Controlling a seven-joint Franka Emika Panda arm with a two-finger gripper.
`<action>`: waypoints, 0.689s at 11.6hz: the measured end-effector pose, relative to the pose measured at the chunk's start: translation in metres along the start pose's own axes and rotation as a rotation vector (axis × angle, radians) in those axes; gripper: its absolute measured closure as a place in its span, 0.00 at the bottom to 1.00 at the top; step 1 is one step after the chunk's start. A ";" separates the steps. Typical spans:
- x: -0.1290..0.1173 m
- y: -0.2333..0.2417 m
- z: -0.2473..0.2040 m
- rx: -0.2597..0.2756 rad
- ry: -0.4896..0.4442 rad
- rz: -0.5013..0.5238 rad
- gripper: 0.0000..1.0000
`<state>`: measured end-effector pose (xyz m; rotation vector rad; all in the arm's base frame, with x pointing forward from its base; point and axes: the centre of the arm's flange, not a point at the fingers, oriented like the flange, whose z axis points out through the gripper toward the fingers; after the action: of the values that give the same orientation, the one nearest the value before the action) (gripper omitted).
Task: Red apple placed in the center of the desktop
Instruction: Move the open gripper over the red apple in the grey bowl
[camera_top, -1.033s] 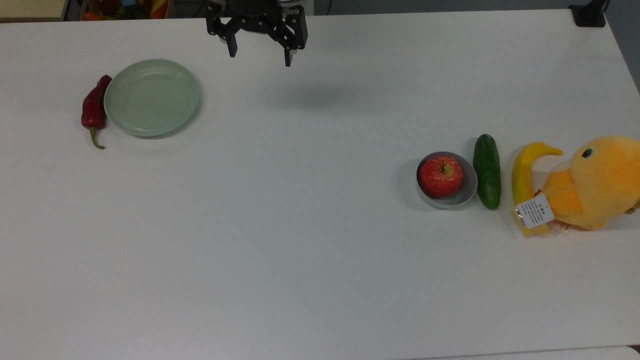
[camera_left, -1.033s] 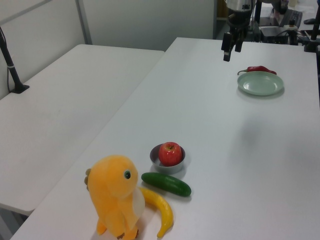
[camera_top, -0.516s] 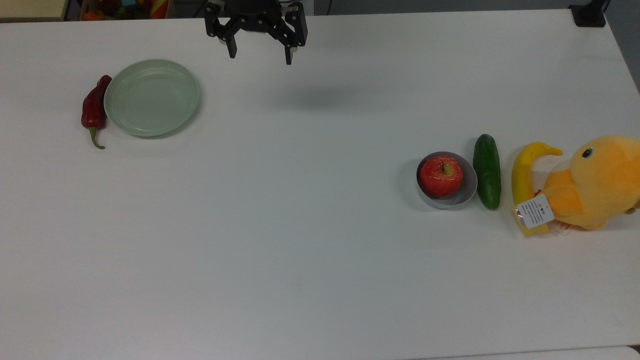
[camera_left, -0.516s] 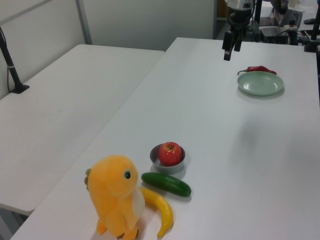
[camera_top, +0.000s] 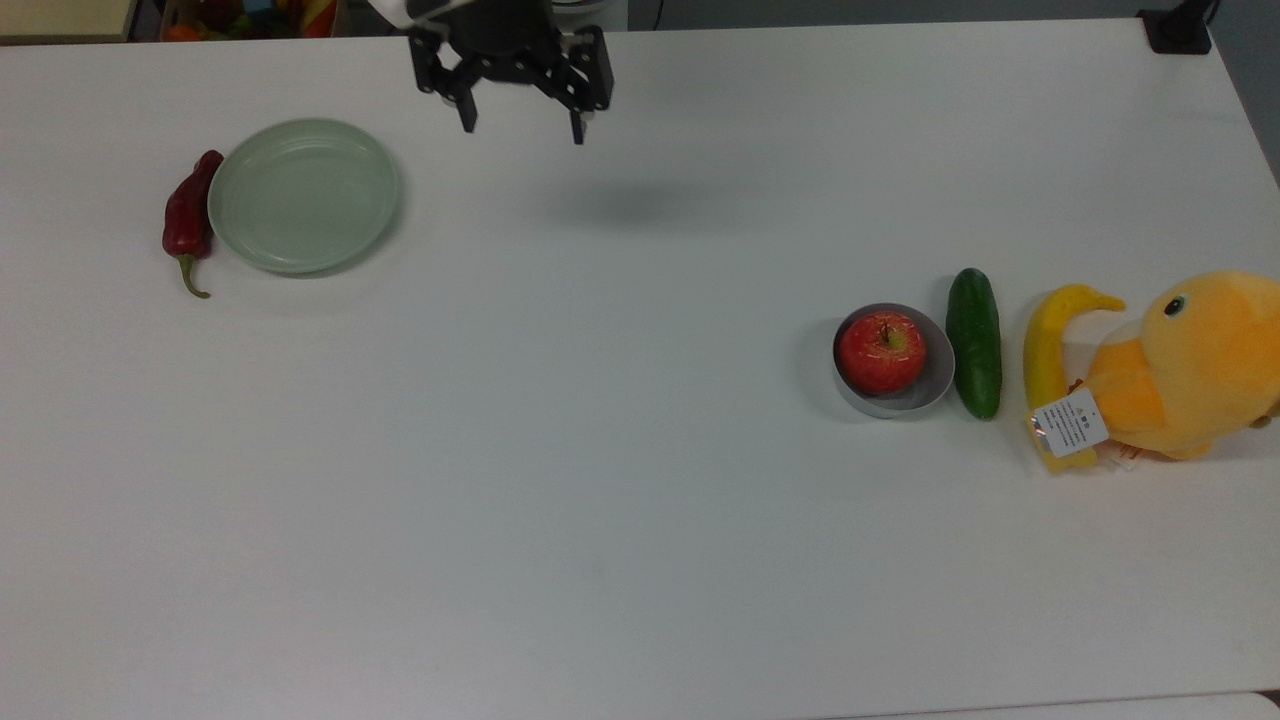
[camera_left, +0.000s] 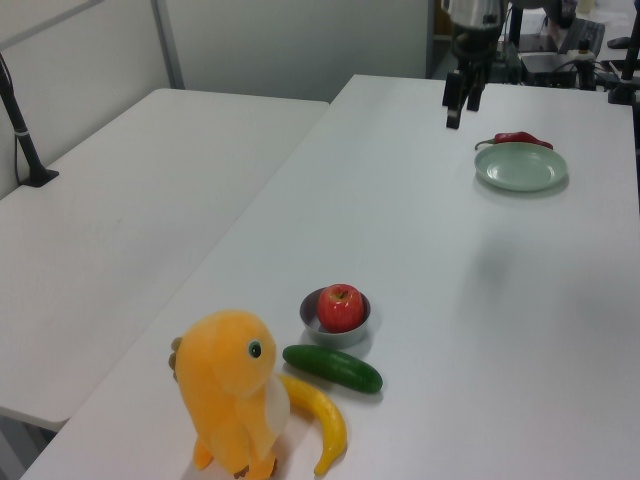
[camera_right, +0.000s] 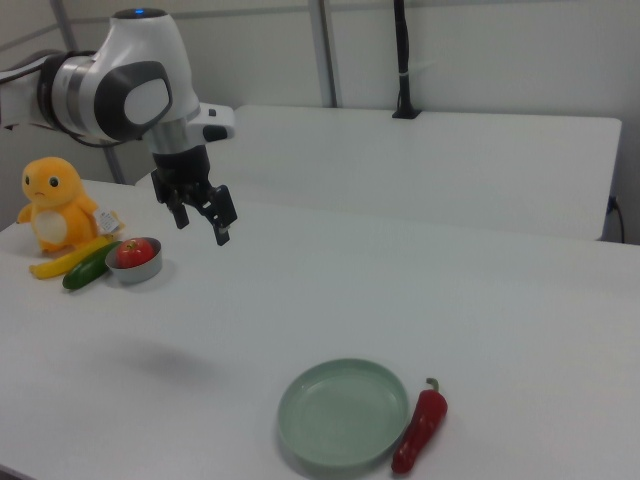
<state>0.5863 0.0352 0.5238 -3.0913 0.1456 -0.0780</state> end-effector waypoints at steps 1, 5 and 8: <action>0.004 -0.016 0.011 0.005 0.008 -0.017 0.00; 0.018 -0.089 0.025 0.036 0.079 -0.041 0.00; 0.020 -0.159 0.033 0.070 0.134 -0.096 0.00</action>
<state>0.6228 0.1926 0.4995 -3.0210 -0.0014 -0.2874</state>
